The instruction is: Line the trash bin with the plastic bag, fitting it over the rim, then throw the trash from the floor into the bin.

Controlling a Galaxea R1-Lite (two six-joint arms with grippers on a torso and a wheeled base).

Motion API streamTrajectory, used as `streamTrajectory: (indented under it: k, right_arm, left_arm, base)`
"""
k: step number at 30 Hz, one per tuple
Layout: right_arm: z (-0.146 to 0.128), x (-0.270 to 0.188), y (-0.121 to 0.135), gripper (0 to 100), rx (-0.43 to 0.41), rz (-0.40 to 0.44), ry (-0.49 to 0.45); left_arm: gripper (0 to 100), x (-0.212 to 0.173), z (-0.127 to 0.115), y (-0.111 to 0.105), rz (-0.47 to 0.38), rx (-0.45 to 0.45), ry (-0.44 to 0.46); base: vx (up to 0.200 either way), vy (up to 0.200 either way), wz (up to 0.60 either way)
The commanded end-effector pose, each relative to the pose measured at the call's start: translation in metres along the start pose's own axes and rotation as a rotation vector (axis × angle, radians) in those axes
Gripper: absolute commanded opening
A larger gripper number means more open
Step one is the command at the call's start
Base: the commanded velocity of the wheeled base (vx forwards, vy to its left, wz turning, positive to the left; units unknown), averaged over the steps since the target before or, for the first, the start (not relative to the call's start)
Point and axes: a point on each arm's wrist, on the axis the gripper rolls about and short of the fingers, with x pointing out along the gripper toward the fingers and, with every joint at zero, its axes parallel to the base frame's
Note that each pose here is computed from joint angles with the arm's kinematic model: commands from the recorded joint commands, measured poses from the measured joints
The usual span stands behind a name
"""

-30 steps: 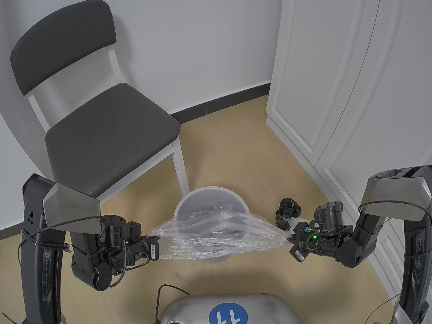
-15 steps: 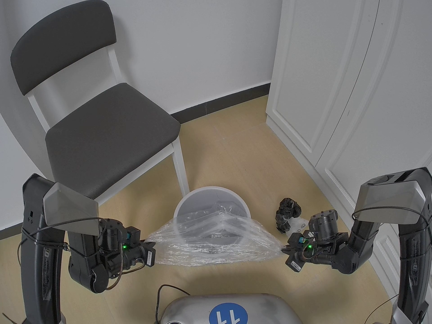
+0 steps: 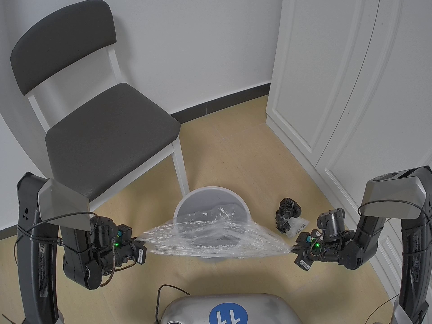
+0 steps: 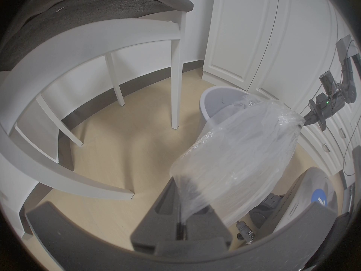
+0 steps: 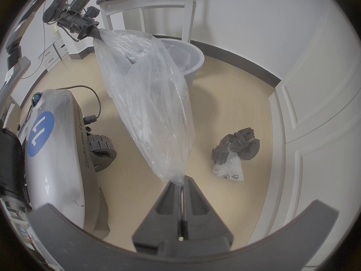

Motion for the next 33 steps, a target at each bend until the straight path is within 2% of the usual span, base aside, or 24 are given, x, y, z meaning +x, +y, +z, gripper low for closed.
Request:
streamTrajectory:
  k: [1, 7, 14, 25, 27, 33]
  right_arm:
    - [-0.001, -0.004, 0.003, 0, -0.005, 0.016, 0.002]
    - [0.006, -0.016, 0.01, 0, -0.024, 0.049, -0.029]
    - [0.014, -0.034, 0.013, 0, -0.062, 0.063, -0.07]
    - [0.016, -0.044, 0.022, 0, -0.098, 0.096, -0.078]
    - [0.02, -0.052, 0.024, 0, -0.109, 0.104, -0.101]
    - [0.024, -0.065, 0.028, 0, -0.154, 0.104, -0.119]
  left_arm:
    - [0, -0.004, -0.002, -0.002, -0.006, 0.003, 0.012]
    - [0, -0.008, -0.005, -0.009, -0.027, 0.025, 0.03]
    - [0, -0.028, 0.004, -0.01, -0.132, 0.028, -0.003]
    - [0, -0.037, 0.002, -0.01, -0.179, 0.051, 0.004]
    - [0, -0.044, 0.005, -0.007, -0.211, 0.043, -0.011]
    - [0, -0.052, 0.01, -0.005, -0.219, 0.041, -0.031]
  base:
    - [0.0, 0.0, 0.0]
    - [0.0, 0.0, 0.0]
    - [0.0, 0.0, 0.0]
    - [0.0, 0.0, 0.0]
    - [0.0, 0.0, 0.0]
    - [0.0, 0.0, 0.0]
